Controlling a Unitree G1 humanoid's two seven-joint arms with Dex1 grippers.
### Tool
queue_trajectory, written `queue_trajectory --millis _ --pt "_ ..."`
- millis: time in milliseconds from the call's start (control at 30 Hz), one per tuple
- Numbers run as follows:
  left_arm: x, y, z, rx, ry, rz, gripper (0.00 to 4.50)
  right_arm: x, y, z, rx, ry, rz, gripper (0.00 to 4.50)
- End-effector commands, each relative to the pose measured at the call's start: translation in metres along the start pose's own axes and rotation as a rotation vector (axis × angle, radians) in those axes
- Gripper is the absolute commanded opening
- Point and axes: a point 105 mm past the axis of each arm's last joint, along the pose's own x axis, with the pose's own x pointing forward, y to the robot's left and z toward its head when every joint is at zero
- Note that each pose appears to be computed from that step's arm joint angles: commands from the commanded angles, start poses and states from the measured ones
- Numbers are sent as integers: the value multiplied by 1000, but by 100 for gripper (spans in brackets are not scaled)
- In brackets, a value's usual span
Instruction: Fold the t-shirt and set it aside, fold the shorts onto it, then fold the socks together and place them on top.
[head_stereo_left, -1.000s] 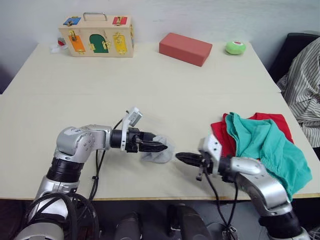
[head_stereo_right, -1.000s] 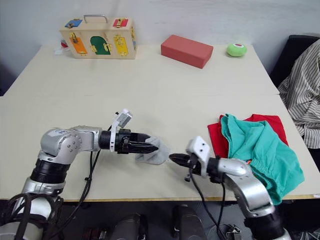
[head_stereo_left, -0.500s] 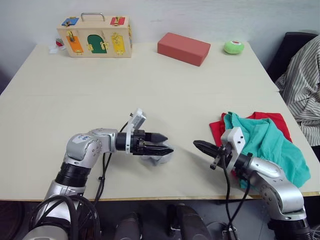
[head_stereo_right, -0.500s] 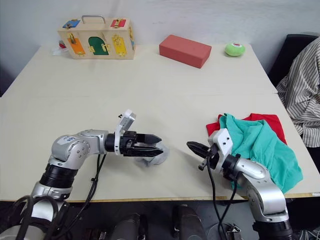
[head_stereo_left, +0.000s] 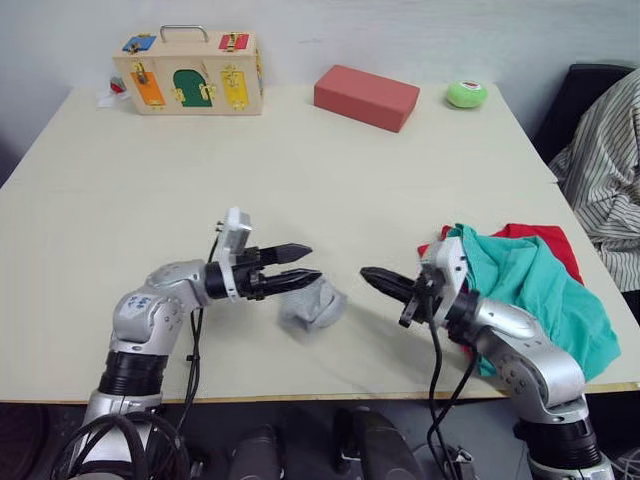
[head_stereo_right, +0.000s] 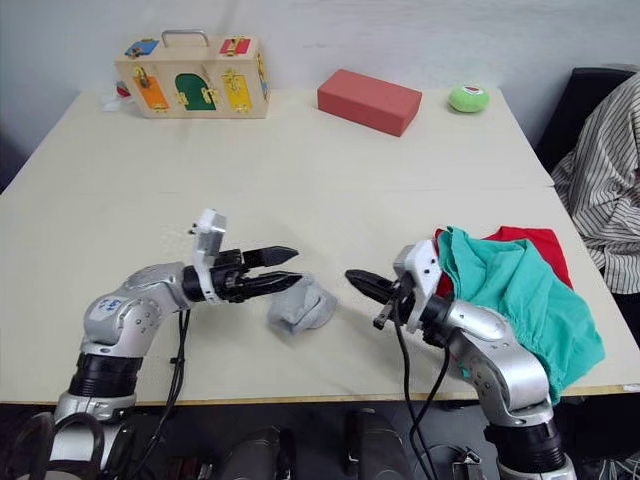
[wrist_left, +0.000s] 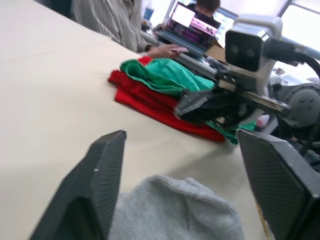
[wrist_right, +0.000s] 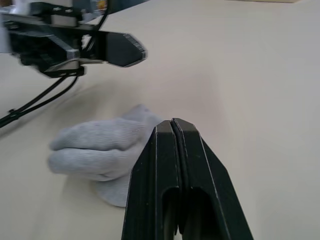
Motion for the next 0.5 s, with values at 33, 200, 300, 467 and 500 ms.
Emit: queue_trajectory --millis 33,200,300,467,500 --pt "-16 2 -8 215 103 19 227 16 11 15 -72 -72 56 0" --pt "-7 7 -25 343 148 30 68 33 26 13 -142 -83 132 0" --pt "0 11 -41 339 187 52 2 40 37 -6 -183 -20 200 0" --pt "3 19 -65 275 222 116 2 46 22 -47 -207 81 163 0" --pt "5 19 -67 265 218 121 2 45 19 -54 -228 98 159 0"
